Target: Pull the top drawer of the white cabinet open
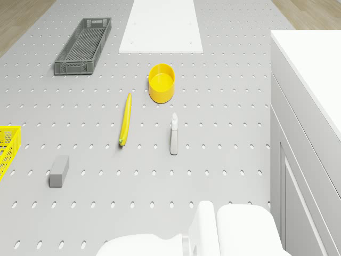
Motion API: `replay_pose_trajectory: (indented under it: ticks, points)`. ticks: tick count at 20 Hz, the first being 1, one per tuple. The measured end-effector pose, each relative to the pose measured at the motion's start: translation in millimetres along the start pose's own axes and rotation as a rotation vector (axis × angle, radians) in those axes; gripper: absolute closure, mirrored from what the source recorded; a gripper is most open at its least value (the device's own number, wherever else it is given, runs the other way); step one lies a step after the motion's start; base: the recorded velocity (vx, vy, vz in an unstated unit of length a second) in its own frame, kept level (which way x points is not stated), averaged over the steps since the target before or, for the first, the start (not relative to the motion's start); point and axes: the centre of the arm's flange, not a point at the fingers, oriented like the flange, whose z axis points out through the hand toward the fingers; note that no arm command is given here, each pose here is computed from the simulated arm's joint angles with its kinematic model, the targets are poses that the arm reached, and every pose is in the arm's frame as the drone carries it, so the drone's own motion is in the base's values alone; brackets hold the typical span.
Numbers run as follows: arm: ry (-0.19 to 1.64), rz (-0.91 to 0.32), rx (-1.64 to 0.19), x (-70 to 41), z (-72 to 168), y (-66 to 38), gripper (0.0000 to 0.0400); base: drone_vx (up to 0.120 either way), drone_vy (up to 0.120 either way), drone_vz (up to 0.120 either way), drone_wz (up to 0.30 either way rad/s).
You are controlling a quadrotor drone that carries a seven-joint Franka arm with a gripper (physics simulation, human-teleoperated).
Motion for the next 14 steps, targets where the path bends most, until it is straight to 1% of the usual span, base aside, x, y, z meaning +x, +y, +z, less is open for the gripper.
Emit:
replay_pose_trajectory:
  ticks: [14]
  points:
    - [0.0,0.0,0.0,0.2,51.9,0.2,0.0095,0.0,0.0,0.0,0.0]
